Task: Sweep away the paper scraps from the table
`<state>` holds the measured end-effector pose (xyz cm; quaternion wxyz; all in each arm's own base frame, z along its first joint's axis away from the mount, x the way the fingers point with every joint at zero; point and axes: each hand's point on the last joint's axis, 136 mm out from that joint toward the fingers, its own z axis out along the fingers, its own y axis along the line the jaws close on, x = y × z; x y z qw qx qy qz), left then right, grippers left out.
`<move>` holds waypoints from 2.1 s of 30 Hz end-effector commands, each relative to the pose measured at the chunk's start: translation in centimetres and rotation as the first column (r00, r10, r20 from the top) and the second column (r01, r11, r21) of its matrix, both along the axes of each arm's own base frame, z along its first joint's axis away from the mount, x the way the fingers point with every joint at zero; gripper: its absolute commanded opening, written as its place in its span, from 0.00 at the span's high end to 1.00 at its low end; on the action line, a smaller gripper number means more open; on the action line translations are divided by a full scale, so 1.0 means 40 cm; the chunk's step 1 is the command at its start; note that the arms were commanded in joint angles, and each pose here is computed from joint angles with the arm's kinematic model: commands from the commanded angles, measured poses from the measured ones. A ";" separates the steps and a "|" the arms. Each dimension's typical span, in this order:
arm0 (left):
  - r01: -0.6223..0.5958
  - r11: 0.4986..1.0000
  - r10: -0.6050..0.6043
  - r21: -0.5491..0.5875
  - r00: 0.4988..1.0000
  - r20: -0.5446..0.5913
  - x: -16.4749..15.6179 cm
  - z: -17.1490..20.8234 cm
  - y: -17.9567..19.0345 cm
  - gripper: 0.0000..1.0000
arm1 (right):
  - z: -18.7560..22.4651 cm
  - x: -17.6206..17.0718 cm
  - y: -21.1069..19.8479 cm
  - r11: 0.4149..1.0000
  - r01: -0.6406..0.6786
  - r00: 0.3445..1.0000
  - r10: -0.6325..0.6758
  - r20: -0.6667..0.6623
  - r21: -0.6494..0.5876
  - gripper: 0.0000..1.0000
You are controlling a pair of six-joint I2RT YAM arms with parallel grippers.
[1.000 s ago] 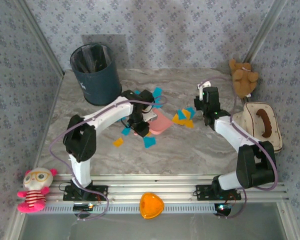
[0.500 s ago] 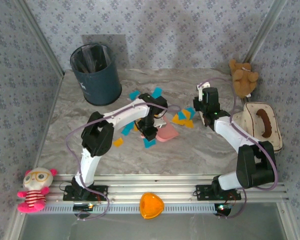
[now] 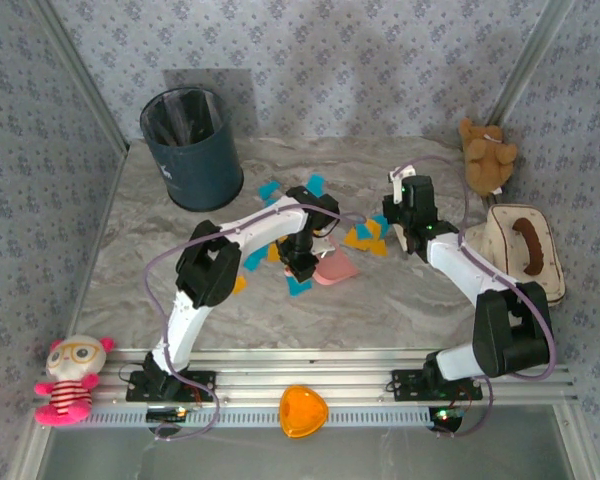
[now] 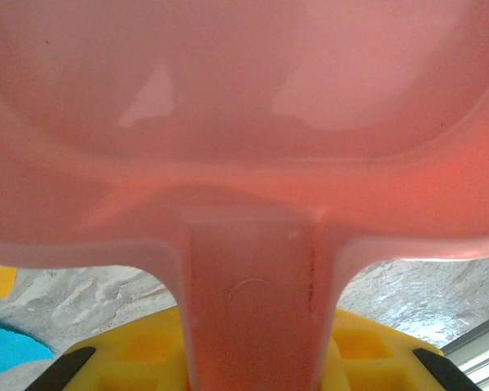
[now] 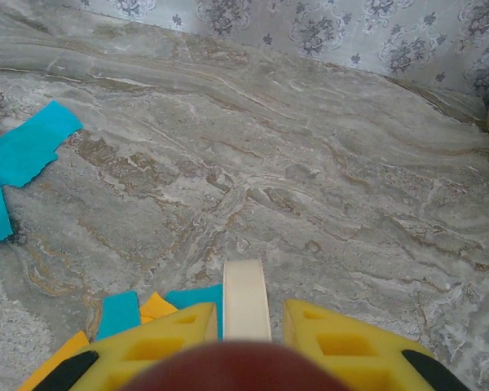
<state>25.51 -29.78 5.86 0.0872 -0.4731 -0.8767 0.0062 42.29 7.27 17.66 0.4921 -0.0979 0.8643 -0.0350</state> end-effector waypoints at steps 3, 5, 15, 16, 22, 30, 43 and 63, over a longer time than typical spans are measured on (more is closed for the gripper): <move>0.022 1.000 -0.021 0.016 0.999 -0.039 -0.003 0.004 -0.005 1.00 | -0.035 -0.011 0.021 0.999 -0.034 0.998 0.034 -0.048 -0.001 1.00; 0.021 1.000 -0.020 0.019 0.999 -0.046 -0.001 0.000 -0.007 1.00 | -0.036 -0.011 0.026 0.999 -0.044 0.998 0.044 -0.052 -0.003 1.00; 0.009 1.000 -0.007 0.027 0.997 -0.072 0.009 -0.011 -0.006 1.00 | -0.050 -0.032 0.088 0.986 -0.164 0.983 0.163 -0.080 -0.008 1.00; 0.010 1.000 -0.008 0.026 0.997 -0.074 0.008 -0.012 -0.007 1.00 | -0.054 -0.036 0.097 0.984 -0.178 0.981 0.177 -0.085 -0.008 1.00; 0.002 1.000 0.000 0.026 0.996 -0.084 0.014 -0.020 -0.008 1.00 | -0.063 -0.059 0.146 0.969 -0.246 0.964 0.245 -0.105 0.003 1.00; -0.003 1.000 0.005 0.019 0.997 -0.083 0.023 -0.021 -0.014 1.00 | -0.061 -0.089 0.216 0.945 -0.328 0.938 0.327 -0.111 0.013 1.00; -0.012 1.000 0.013 0.014 0.998 -0.069 0.034 -0.023 -0.017 1.00 | -0.013 -0.156 0.290 0.888 -0.457 0.883 0.460 -0.094 0.059 1.00; -0.008 1.000 0.008 0.003 0.997 -0.072 0.025 -0.022 -0.012 1.00 | 0.104 -0.129 0.173 0.976 -0.217 0.970 0.216 0.109 0.000 1.00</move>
